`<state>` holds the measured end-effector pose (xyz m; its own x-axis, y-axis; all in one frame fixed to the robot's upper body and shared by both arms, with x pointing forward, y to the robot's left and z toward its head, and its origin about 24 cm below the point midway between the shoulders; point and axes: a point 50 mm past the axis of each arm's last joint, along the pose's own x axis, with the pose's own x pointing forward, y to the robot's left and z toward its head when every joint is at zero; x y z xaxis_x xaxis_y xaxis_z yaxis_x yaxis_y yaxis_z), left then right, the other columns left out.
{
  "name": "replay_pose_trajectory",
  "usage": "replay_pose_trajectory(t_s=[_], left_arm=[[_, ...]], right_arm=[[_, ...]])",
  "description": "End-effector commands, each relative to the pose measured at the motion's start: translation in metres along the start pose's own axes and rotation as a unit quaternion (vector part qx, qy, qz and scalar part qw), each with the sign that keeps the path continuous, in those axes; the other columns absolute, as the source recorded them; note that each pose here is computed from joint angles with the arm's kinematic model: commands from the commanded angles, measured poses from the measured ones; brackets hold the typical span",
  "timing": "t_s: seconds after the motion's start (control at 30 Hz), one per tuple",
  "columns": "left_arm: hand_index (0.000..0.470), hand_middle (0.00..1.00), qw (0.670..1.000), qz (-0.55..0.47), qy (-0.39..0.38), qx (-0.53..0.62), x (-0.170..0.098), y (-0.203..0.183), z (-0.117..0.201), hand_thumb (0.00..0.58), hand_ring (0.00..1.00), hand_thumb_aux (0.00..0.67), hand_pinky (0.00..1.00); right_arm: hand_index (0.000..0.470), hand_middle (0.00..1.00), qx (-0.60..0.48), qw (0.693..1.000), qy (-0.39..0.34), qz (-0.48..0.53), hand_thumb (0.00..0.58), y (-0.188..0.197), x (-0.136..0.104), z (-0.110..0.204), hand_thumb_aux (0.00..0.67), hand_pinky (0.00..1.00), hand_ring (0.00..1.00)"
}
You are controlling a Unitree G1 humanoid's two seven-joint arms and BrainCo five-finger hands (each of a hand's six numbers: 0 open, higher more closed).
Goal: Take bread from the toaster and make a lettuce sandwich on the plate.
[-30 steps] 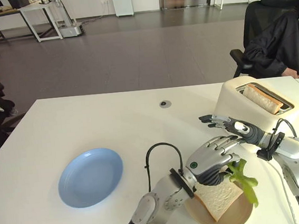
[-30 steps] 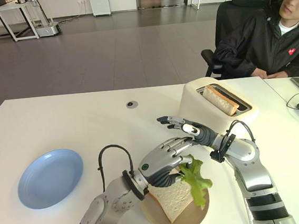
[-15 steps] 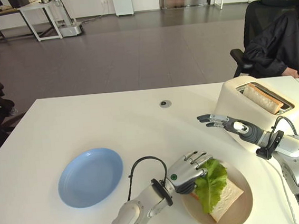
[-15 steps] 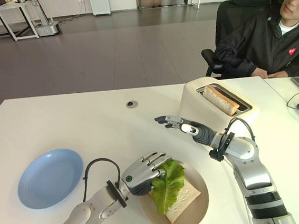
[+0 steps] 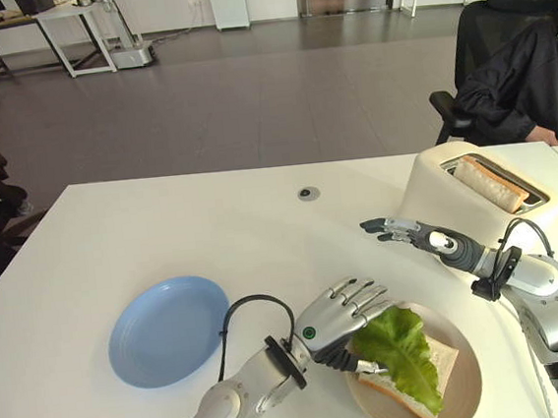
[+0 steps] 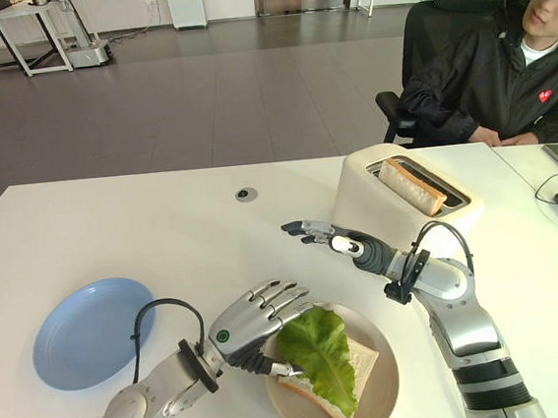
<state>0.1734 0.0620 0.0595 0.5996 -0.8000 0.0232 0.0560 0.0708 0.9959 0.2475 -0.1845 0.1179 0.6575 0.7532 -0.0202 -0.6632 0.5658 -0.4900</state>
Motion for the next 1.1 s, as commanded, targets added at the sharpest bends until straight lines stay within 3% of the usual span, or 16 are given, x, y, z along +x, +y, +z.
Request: replay_pose_trajectory(t_s=[0.03,0.1,0.17,0.23,0.33,0.47,0.5,0.53,0.57,0.87,1.03,1.1], left_arm=[[0.057,0.0,1.0,0.018,0.01,-0.023,-0.01,0.009,0.002,0.132,0.0,0.081,0.0],[0.017,0.0,0.997,0.045,0.026,-0.057,-0.015,0.015,0.001,0.04,0.0,0.024,0.0],[0.0,0.0,0.989,0.084,0.049,-0.108,-0.021,0.024,-0.003,0.0,0.0,0.0,0.0],[0.0,0.0,0.977,0.122,0.072,-0.156,-0.029,0.031,-0.01,0.0,0.0,0.0,0.0],[0.0,0.0,0.953,0.181,0.098,-0.223,-0.039,0.043,-0.021,0.0,0.0,0.0,0.0],[0.0,0.0,0.932,0.218,0.106,-0.269,-0.048,0.05,-0.028,0.0,0.0,0.0,0.0],[0.0,0.0,0.93,0.221,0.109,-0.272,-0.049,0.05,-0.029,0.0,0.0,0.0,0.0],[0.0,0.0,0.929,0.222,0.11,-0.273,-0.051,0.05,-0.03,0.0,0.0,0.0,0.0],[0.0,0.0,0.929,0.223,0.112,-0.274,-0.051,0.05,-0.03,0.0,0.0,0.0,0.0],[0.0,0.0,0.931,0.215,0.123,-0.269,-0.051,0.044,-0.03,0.0,0.0,0.0,0.0],[0.0,0.0,0.934,0.213,0.132,-0.254,-0.054,0.044,-0.031,0.0,0.0,0.0,0.0],[0.0,0.0,0.939,0.211,0.132,-0.237,-0.056,0.046,-0.031,0.0,0.0,0.0,0.0]], right_arm=[[0.0,0.0,-0.125,0.986,-0.016,-0.106,0.0,-0.026,-0.009,0.022,0.0,0.0,0.0],[0.0,0.0,-0.22,0.954,-0.005,-0.201,0.0,-0.053,-0.023,0.036,0.0,0.0,0.0],[0.0,0.0,-0.29,0.919,0.029,-0.265,0.0,-0.078,-0.042,0.041,0.0,0.0,0.0],[0.0,0.0,-0.353,0.887,0.09,-0.285,0.0,-0.093,-0.057,0.035,0.0,0.0,0.0],[0.0,0.0,-0.42,0.837,0.217,-0.275,0.0,-0.108,-0.078,0.0,0.0,0.0,0.0],[0.0,0.0,-0.387,0.84,0.28,-0.259,0.0,-0.105,-0.092,-0.033,0.0,0.0,0.0],[0.24,0.0,-0.377,0.846,0.279,-0.254,0.441,-0.103,-0.09,-0.037,0.342,0.0,0.0],[0.376,0.0,-0.371,0.852,0.274,-0.249,0.557,-0.101,-0.088,-0.038,0.536,0.0,0.0],[0.47,0.0,-0.366,0.857,0.268,-0.245,0.58,-0.1,-0.085,-0.039,0.67,0.0,0.0],[0.47,0.0,-0.236,0.904,0.185,-0.304,0.58,-0.102,-0.076,-0.026,0.67,0.0,0.0],[0.47,0.0,-0.116,0.904,0.099,-0.399,0.58,-0.136,-0.097,0.006,0.67,0.0,0.0],[0.47,0.0,-0.081,0.914,0.056,-0.393,0.58,-0.144,-0.103,0.026,0.67,0.0,0.0]])
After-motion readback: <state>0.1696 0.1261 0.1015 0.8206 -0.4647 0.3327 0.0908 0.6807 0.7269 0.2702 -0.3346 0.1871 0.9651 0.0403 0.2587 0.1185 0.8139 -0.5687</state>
